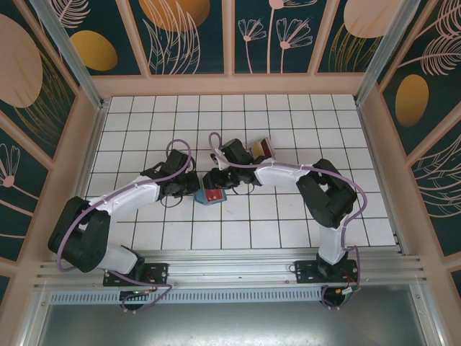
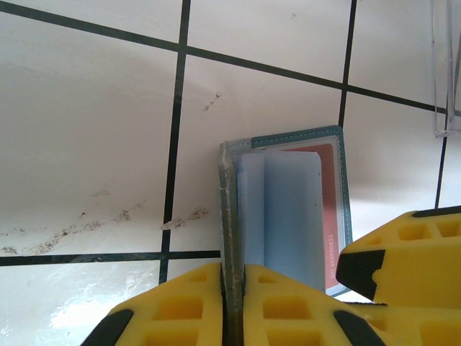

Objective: Put the credit cards into the card holder
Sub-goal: Flip over the card slot on the card holder.

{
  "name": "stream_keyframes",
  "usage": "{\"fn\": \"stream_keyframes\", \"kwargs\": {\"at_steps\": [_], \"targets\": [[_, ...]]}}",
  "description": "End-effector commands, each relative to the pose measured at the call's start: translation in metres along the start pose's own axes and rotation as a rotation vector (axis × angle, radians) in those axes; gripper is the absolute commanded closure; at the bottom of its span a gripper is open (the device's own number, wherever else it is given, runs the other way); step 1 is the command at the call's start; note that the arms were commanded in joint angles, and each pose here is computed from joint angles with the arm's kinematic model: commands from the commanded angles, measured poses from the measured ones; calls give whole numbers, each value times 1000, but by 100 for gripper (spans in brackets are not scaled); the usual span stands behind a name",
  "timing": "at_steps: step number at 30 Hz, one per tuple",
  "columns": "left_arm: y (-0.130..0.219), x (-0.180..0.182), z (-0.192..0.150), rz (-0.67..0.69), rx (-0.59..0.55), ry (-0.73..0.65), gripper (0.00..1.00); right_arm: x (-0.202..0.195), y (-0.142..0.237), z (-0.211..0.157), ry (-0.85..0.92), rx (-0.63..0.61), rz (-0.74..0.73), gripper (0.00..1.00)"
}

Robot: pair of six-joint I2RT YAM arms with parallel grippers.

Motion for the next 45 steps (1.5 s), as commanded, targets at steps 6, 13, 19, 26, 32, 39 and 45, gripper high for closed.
{"fn": "stream_keyframes", "kwargs": {"at_steps": [6, 13, 19, 26, 32, 39, 45], "targets": [[6, 0, 3, -2, -15, -2, 100, 22, 10, 3, 45, -16, 43, 63], [7, 0, 3, -5, -20, 0, 100, 24, 9, 2, 49, -10, 50, 60], [8, 0, 3, -6, -22, 1, 100, 23, 7, 1, 49, -3, 50, 58], [9, -1, 4, -5, -23, 2, 100, 19, 2, -1, 43, 5, 38, 57], [9, -2, 5, -6, -25, 0, 100, 14, 2, 1, 47, -4, -17, 58], [8, -1, 5, -3, -22, -4, 100, 4, 5, 3, 55, -11, -130, 58], [7, -1, 5, -2, -22, -6, 100, -3, 6, 4, 68, -14, -212, 58]]}}
Point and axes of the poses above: each hand's point on the last joint's axis, 136 mm out from that joint toward the fingers, its own y axis back along the fingers, its own x axis along the line the jaws close on, z = x × y, the point moved 7 cm from there along y, back along the fingers, and after that the axes turned 6 degrees about -y, right-handed, at the moved point
